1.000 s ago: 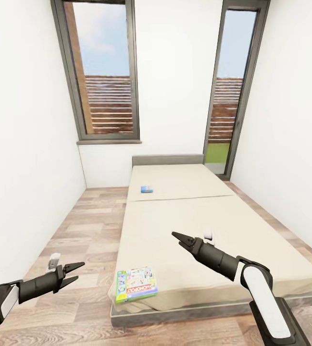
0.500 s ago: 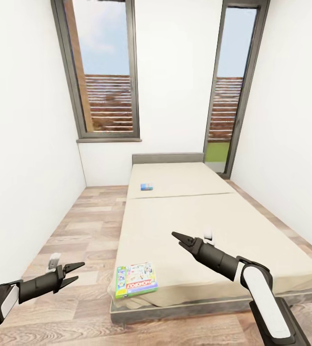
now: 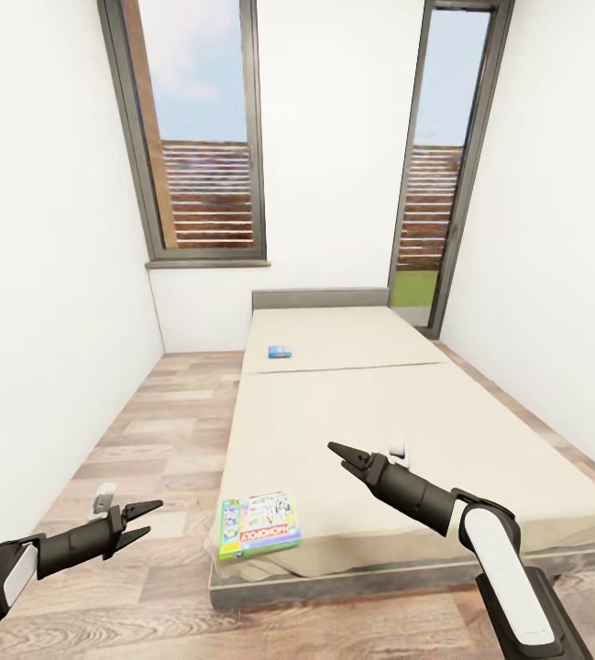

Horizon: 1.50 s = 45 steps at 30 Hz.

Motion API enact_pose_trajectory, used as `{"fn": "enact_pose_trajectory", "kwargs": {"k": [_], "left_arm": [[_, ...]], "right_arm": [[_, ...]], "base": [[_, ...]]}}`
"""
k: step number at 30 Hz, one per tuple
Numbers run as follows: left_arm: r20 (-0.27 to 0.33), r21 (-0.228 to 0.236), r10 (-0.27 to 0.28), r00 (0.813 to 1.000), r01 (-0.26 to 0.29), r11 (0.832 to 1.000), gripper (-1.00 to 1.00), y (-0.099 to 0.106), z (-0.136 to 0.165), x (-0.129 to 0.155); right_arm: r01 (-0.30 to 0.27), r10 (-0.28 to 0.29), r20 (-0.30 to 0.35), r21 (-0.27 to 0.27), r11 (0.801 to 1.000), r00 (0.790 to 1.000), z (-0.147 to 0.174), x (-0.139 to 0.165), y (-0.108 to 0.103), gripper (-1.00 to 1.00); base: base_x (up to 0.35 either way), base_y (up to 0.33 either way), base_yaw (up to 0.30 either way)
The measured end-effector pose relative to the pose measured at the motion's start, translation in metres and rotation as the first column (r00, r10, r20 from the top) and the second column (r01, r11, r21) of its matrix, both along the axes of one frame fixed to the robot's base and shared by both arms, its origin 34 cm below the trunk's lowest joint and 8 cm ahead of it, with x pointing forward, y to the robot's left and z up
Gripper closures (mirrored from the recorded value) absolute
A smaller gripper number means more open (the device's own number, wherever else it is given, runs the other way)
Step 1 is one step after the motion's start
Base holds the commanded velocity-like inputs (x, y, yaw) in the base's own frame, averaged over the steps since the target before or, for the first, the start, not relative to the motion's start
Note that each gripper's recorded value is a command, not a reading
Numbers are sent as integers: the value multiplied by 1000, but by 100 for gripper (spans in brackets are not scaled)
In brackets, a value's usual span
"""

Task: Put all the toys in the child's room - the three board games (two on the bed and one on the table), the two jigsaw puzzles on the table, and the tennis ball on the table - inside the toy box on the table in the child's room.

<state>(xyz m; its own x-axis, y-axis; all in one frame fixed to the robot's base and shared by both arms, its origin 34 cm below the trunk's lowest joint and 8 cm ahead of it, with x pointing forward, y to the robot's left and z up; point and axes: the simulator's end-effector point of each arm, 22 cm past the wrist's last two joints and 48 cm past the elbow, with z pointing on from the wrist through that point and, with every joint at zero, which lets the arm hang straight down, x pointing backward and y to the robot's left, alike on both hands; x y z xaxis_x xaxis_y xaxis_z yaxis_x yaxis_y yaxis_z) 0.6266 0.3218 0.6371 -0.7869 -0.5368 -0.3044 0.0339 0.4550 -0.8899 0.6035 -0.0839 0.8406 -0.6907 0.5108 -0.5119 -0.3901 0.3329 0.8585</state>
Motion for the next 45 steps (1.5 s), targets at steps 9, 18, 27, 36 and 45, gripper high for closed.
{"fn": "enact_pose_trajectory", "kwargs": {"k": [9,18,27,36,45], "left_arm": [[3,1,-1,1000,1,1000,-100,-1,-19,-3],[5,-1,-1,1000,1,1000,-100,-1,-37,-7],[5,-2,-1,1000,1,1000,-100,-2,-56,-10],[5,-4,-2,1000,2,1000,-100,-2,-75,-15],[6,-6,-2,1000,2,1000,-100,-2,-90,-18]], "right_arm": [[11,-11,0,3,1000,1000,-18,-1,-5,-100],[17,-17,0,4,1000,1000,-37,-4,-7,-100],[21,-21,-1,5,1000,1000,-56,-7,-10,-100],[32,-32,-2,8,999,999,-75,-10,-14,-100],[31,-31,-2,9,999,1000,-90,-13,-14,-100]], "base": [[0,0,0],[0,0,0],[0,0,0],[0,0,0],[0,0,0]]}}
